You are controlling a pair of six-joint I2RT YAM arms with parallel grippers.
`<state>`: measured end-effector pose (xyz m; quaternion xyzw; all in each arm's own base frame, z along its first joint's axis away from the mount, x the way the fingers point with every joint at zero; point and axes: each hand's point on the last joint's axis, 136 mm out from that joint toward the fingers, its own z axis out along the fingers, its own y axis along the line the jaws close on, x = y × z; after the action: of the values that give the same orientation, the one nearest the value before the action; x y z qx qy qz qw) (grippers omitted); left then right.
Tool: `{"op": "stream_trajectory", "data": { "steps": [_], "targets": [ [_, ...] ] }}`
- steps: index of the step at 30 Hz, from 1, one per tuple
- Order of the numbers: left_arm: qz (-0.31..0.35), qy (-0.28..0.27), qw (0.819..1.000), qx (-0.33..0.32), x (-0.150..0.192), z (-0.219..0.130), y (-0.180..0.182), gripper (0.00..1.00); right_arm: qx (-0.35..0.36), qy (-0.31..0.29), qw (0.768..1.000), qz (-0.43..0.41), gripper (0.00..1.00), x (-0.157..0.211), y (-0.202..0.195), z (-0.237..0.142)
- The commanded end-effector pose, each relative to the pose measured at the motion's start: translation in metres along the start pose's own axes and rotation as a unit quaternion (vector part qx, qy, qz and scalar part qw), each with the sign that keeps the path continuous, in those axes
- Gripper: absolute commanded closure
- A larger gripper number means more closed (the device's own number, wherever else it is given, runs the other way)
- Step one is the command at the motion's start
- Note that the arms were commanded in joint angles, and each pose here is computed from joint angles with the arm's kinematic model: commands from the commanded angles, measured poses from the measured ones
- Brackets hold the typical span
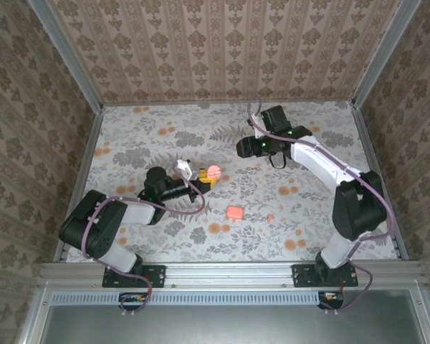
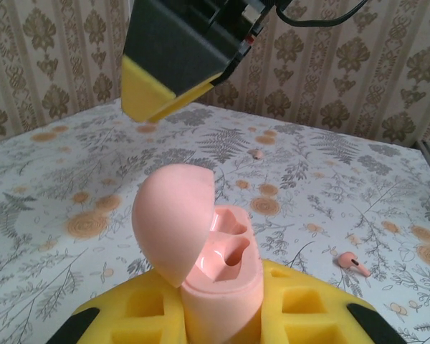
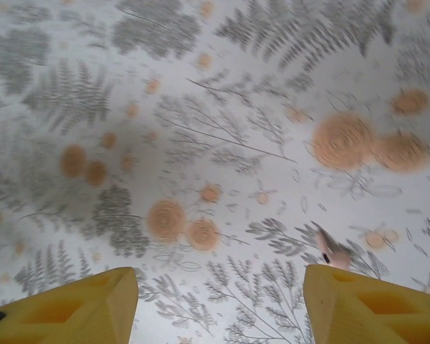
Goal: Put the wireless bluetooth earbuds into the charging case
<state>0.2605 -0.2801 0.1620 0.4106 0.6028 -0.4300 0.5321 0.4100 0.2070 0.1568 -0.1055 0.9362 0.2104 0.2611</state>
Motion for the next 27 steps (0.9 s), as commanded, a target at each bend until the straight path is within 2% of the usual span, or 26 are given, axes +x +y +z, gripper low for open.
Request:
{"op": "stream_trajectory", "data": {
  "steps": [1,5,13,21,27],
  "targets": [
    [-0.018,0.002,1.000,-0.020,-0.001,0.002,0.011,0.83,0.071,0.069,0.992,0.077,0.37,0.022,-0.029,0.022],
    [-0.025,0.010,0.999,-0.028,0.004,0.003,0.016,0.83,0.095,0.092,0.984,0.116,0.38,0.034,-0.041,0.047],
    [-0.032,0.023,0.999,-0.035,0.007,0.005,0.021,0.83,0.113,0.104,0.979,0.135,0.39,0.029,-0.052,0.084],
    [-0.036,0.030,0.998,-0.039,0.006,0.006,0.026,0.83,0.106,0.116,0.977,0.144,0.42,0.030,-0.053,0.103],
    [-0.036,0.034,0.997,-0.053,0.009,0.006,0.034,0.83,0.099,0.128,0.975,0.150,0.49,0.035,-0.051,0.108]
  ]
}}
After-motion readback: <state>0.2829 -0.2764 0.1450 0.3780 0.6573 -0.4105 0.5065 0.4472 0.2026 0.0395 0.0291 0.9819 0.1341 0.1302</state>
